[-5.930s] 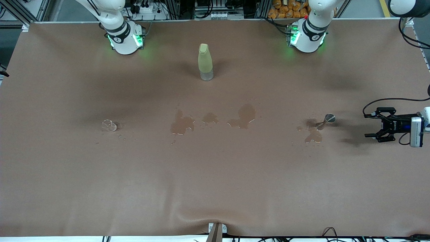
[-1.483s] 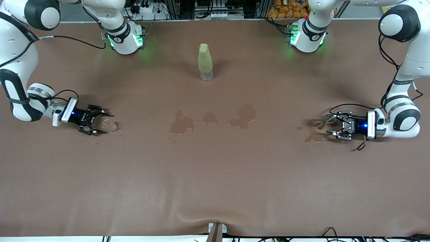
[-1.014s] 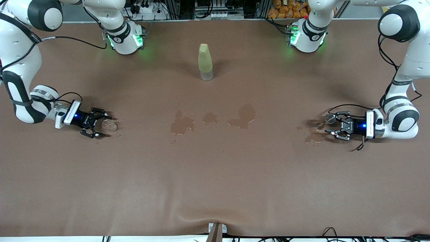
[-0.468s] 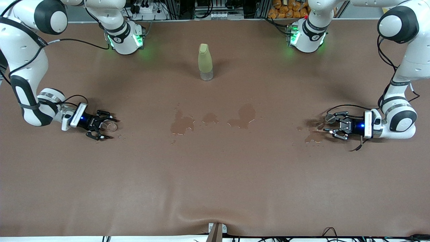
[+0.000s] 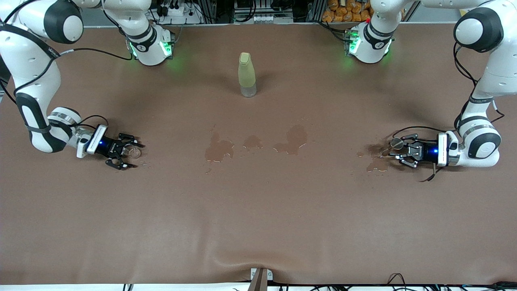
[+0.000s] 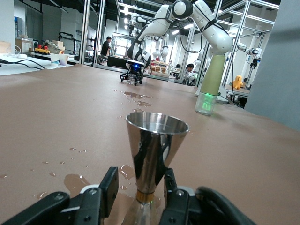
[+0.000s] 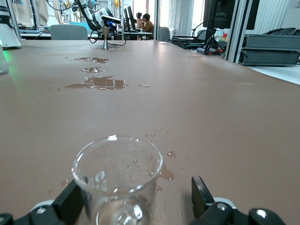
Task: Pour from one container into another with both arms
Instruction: 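Close the left gripper on the jigger while the right gripper grasps the beaker, then lift the jigger and the beaker, moving both grippers toward each other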
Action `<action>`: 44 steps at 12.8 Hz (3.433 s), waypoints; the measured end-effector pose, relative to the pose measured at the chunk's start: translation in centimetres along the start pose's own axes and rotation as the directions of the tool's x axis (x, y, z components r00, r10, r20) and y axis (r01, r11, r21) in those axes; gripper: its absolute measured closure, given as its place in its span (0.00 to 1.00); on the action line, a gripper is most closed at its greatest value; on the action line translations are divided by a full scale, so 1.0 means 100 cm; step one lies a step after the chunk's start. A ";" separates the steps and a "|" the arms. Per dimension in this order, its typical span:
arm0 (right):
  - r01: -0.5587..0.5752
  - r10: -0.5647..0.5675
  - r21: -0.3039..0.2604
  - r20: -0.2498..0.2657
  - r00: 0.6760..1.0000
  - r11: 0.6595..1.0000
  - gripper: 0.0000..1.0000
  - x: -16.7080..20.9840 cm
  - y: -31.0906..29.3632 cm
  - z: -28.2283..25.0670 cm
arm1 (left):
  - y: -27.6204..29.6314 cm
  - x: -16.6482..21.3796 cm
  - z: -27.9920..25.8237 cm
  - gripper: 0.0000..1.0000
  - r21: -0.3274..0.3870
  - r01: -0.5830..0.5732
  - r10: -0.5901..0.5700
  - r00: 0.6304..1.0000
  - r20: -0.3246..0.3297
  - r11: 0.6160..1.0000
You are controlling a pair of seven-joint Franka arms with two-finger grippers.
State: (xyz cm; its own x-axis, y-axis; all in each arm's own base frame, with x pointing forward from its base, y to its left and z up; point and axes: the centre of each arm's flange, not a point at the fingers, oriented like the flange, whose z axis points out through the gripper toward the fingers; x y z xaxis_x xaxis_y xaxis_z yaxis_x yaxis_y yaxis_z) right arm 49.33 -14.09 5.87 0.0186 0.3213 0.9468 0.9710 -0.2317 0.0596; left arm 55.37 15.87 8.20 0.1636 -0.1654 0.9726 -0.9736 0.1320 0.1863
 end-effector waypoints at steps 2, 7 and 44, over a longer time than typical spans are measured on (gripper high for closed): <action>0.002 -0.002 0.010 -0.007 1.000 1.000 0.06 0.002 0.000 0.007 | -0.001 0.001 0.002 0.56 -0.004 -0.003 0.003 1.000 -0.001 1.000; 0.003 -0.003 0.015 -0.015 1.000 1.000 0.58 0.003 0.000 0.010 | -0.003 0.003 0.002 0.58 -0.005 -0.008 0.008 1.000 0.001 1.000; -0.178 0.259 0.429 -0.138 0.956 0.886 0.86 0.323 0.006 0.062 | -0.129 0.130 0.231 0.79 0.004 -0.059 0.059 0.998 0.027 0.998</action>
State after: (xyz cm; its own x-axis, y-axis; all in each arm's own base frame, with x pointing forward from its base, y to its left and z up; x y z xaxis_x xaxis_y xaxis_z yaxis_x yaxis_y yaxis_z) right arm 52.00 1.83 34.49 0.2362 0.1208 0.9642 0.9589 0.1316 -0.2514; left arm 66.35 -10.59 15.19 0.1013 -0.1831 0.9778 -0.9823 0.1375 0.1275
